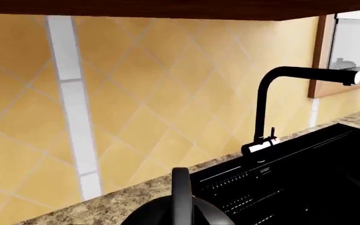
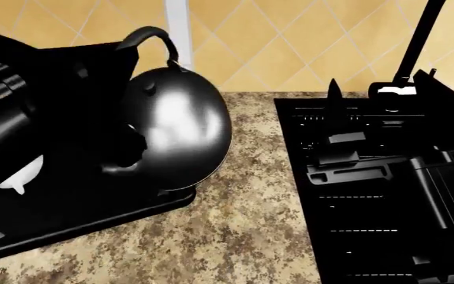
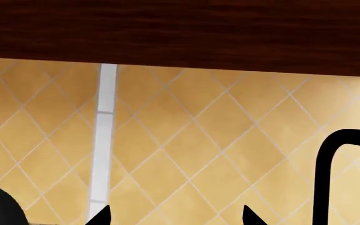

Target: Pick the kettle from the counter and place it on the tray. Then pick the mug from the cabinet and place it on the tray. Then close the cabinet doors.

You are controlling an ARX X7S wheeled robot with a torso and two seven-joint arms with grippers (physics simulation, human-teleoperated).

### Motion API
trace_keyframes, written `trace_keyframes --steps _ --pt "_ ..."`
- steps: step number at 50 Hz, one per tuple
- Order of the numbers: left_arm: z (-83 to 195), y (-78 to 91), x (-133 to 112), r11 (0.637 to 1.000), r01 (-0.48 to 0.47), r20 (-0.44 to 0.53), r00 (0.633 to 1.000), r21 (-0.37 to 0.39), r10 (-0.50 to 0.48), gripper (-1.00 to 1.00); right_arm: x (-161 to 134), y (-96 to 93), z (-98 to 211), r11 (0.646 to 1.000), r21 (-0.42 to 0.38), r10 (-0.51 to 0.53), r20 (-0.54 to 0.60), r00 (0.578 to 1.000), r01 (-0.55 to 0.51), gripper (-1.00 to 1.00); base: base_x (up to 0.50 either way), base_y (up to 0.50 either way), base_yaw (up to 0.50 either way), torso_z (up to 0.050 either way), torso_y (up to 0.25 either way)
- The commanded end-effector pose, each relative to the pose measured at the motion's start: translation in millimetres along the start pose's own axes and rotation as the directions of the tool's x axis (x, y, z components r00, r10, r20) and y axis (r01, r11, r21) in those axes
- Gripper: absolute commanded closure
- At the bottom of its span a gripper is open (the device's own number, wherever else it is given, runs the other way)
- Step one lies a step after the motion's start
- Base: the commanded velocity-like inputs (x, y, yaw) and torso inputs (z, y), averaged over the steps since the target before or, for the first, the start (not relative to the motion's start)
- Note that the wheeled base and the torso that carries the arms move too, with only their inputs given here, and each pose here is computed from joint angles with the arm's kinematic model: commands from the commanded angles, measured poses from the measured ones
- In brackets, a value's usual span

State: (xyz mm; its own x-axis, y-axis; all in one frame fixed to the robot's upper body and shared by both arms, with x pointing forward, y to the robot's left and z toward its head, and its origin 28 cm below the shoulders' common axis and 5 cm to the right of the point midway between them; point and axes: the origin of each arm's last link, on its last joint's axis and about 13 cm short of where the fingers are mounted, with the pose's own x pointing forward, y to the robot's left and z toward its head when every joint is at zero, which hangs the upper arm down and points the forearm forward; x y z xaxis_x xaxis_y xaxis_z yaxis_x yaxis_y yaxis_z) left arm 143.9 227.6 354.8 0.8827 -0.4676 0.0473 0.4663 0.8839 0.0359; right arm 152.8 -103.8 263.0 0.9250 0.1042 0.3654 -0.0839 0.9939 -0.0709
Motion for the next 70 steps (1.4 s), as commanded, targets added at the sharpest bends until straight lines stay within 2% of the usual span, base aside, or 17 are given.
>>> trace_keyframes --steps 1,5,14,27,55,70 --pt "39 8.3 31 0.986 -0.165 0.113 0.98 0.018 0.162 1.0 -1 -1.2 0 1.0 0.007 -0.002 0.003 1.0 0.002 -1.0 0.0 0.0 0.0 0.0 0.0" --pt "44 17.6 51 0.975 -0.22 0.092 0.972 0.034 0.216 1.0 0 -2.0 -3 1.0 0.011 -0.005 -0.002 1.0 0.005 -1.0 0.0 0.0 0.0 0.0 0.0" --pt "39 25.0 77 0.963 -0.261 0.043 0.965 0.069 0.258 1.0 0 -2.7 -5 1.0 0.016 -0.008 -0.007 1.0 0.008 -1.0 0.0 0.0 0.0 0.0 0.0" --pt "15 43.2 93 0.933 -0.342 -0.048 0.936 0.112 0.349 1.0 -1 -4.1 -6 1.0 0.022 -0.014 -0.012 1.0 0.014 -1.0 0.0 0.0 0.0 0.0 0.0" --pt "-46 82.1 79 0.884 -0.458 -0.186 0.864 0.093 0.467 1.0 3 -0.8 -8 1.0 0.029 -0.003 -0.026 1.0 0.004 -1.0 0.0 0.0 0.0 0.0 0.0" --pt "-68 85.8 72 0.879 -0.471 -0.232 0.849 0.072 0.474 1.0 4 0.6 -10 1.0 0.031 0.001 -0.036 0.999 0.001 -1.0 0.0 0.0 0.0 0.0 0.001"
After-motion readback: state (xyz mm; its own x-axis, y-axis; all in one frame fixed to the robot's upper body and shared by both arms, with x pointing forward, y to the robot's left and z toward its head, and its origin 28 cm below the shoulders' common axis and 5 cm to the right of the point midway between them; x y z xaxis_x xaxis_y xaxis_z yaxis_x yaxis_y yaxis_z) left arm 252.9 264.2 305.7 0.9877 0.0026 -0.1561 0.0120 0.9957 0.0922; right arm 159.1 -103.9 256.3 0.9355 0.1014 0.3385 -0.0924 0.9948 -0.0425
